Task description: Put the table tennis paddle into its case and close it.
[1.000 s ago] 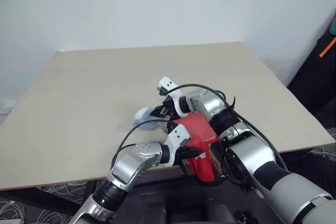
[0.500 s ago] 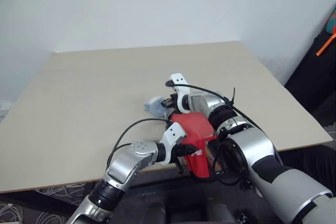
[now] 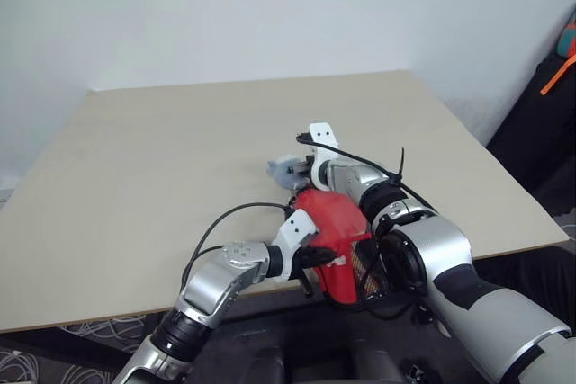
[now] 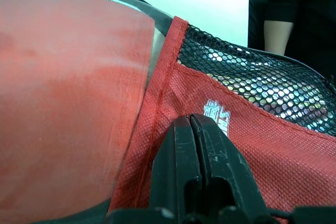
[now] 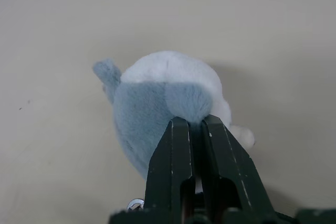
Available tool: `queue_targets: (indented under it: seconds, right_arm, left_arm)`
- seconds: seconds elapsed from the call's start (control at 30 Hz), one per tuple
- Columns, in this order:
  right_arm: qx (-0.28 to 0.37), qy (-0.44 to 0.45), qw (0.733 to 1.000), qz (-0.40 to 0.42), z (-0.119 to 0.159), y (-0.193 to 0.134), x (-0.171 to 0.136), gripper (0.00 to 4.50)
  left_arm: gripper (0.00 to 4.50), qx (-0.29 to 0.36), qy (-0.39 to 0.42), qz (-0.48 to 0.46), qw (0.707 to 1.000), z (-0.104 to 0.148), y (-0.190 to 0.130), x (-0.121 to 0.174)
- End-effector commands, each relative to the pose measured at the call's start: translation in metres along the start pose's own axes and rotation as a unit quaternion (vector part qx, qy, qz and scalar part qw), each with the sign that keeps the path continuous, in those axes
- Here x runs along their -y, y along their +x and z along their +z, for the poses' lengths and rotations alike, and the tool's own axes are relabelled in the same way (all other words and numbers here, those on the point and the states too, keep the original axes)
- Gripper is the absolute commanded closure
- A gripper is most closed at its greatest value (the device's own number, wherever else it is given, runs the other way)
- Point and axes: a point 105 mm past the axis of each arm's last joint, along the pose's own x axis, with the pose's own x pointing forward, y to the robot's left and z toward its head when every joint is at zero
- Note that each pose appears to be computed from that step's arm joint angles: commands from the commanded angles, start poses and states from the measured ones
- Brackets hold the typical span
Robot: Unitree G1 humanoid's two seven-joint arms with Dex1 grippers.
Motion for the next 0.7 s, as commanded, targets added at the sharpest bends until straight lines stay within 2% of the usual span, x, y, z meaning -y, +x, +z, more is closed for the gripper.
queue_targets:
  seconds: [0.03, 0.43, 0.7]
  right_arm:
    - [0.062, -0.01, 0.997, -0.039, 0.037, -0.011, 0.018, 4.45]
    - [0.091, 0.023, 0.99, -0.109, 0.044, -0.025, 0.059, 4.45]
    - [0.084, 0.017, 0.991, -0.102, 0.041, -0.024, 0.057, 4.45]
  left_arm:
    - [4.5, -0.026, -0.004, 0.045, 0.999, -0.011, -0.011, -0.017]
    - [4.5, -0.028, -0.007, 0.042, 0.999, -0.012, -0.01, -0.016]
    - [4.5, -0.03, -0.006, 0.037, 0.999, -0.012, -0.009, -0.015]
